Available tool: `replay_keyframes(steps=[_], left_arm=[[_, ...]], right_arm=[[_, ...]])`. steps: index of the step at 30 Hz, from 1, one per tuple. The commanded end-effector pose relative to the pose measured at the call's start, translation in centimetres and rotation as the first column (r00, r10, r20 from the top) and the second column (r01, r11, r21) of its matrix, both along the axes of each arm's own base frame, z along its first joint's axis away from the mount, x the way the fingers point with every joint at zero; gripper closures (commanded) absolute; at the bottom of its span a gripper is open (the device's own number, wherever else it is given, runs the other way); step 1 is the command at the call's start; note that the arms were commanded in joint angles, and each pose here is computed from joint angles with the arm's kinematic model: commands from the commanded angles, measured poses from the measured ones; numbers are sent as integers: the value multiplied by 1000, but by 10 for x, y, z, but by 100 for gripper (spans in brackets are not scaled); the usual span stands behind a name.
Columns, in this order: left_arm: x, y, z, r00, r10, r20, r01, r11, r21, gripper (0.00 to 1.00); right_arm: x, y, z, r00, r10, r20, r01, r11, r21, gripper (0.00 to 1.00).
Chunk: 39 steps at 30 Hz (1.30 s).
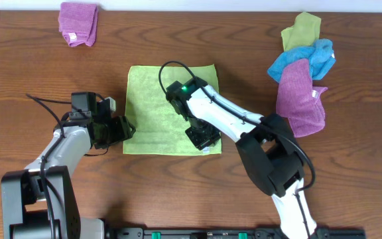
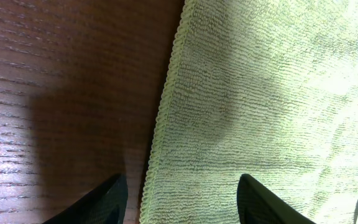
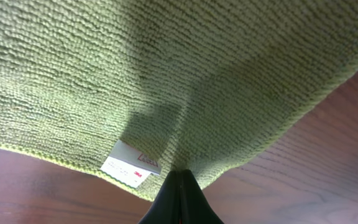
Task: Fold the cloth
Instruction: 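Pull the cloth's right corner outward with the right gripper to flatten it, then release the cloth and position both grippers at its left and right edges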
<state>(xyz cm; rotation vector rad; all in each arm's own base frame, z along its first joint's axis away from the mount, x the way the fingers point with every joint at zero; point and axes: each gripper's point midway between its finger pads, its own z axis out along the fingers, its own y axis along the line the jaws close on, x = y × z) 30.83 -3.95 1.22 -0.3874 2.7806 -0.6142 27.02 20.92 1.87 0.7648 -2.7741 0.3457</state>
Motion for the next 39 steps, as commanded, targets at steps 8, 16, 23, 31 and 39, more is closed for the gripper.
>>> replay_keyframes(steps=[8, 16, 23, 31, 39], left_arm=[[-5, 0, -5, 1000, -13, -17, 13, 1000, 3, 42], [-13, 0, -7, 998, -44, -36, 45, 999, 10, 44], [-23, 5, -7, 996, -36, -75, 35, 999, -17, 53], [-37, 25, 19, 995, 61, -84, -73, 987, -146, 52], [-27, 11, 43, 999, 24, 24, -17, 965, -263, 45]], right_arm=[[53, -13, 147, 912, -180, 369, 46, 938, 343, 98], [1, -45, 148, 878, -309, 365, 74, 842, 535, 98], [-33, -42, 94, 896, -375, 239, 132, 737, 663, 98], [-32, -70, 71, 899, -432, 72, 188, 530, 827, 96], [-25, -64, 60, 879, -476, -40, 151, 196, 969, 56]])
